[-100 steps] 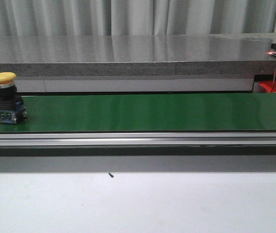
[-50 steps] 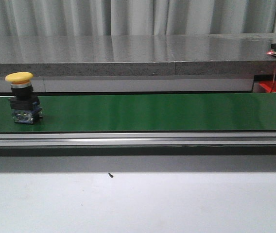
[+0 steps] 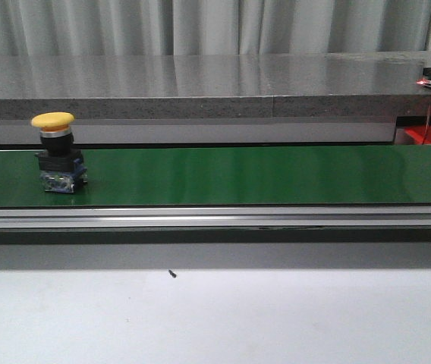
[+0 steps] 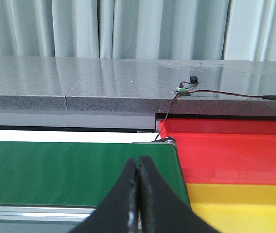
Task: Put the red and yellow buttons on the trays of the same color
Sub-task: 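Grasp a red button from the cluster with the left gripper, then set the red button on the belt, release, and raise the left gripper, then lower the right gripper onto the yellow button at the belt's end, then carry the yellow button into the yellow tray and open the right gripper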
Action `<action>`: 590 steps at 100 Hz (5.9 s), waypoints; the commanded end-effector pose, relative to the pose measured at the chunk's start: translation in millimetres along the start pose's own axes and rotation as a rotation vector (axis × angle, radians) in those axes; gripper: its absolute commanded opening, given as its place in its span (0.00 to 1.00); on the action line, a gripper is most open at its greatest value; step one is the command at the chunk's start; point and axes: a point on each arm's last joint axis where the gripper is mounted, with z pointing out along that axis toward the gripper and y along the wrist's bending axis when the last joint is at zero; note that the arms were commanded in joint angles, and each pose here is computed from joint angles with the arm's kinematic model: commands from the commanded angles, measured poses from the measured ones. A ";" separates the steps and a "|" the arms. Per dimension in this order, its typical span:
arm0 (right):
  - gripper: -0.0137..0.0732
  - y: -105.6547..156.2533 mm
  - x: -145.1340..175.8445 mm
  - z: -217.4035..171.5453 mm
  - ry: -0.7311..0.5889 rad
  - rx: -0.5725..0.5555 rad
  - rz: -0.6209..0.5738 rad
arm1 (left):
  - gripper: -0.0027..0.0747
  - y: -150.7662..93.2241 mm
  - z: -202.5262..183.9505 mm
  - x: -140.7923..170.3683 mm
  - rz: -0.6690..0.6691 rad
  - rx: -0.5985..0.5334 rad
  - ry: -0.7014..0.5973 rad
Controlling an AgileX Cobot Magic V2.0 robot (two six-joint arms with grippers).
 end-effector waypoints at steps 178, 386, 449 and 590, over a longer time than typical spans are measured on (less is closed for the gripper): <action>0.02 0.4 -14.3 -2.4 -0.111 -0.001 -0.009 | 0.01 -58.6 -167.2 106.2 0.295 0.315 -0.338; 0.06 5.5 -112.4 99.5 0.552 0.008 0.015 | 0.01 19.8 -185.9 273.1 0.291 0.378 -0.650; 0.75 45.2 -121.7 199.2 0.994 -0.194 -0.048 | 0.01 19.8 -185.9 273.1 0.291 0.378 -0.650; 0.37 131.2 -81.2 286.7 1.165 -0.384 -0.168 | 0.01 19.8 -185.9 273.1 0.291 0.378 -0.650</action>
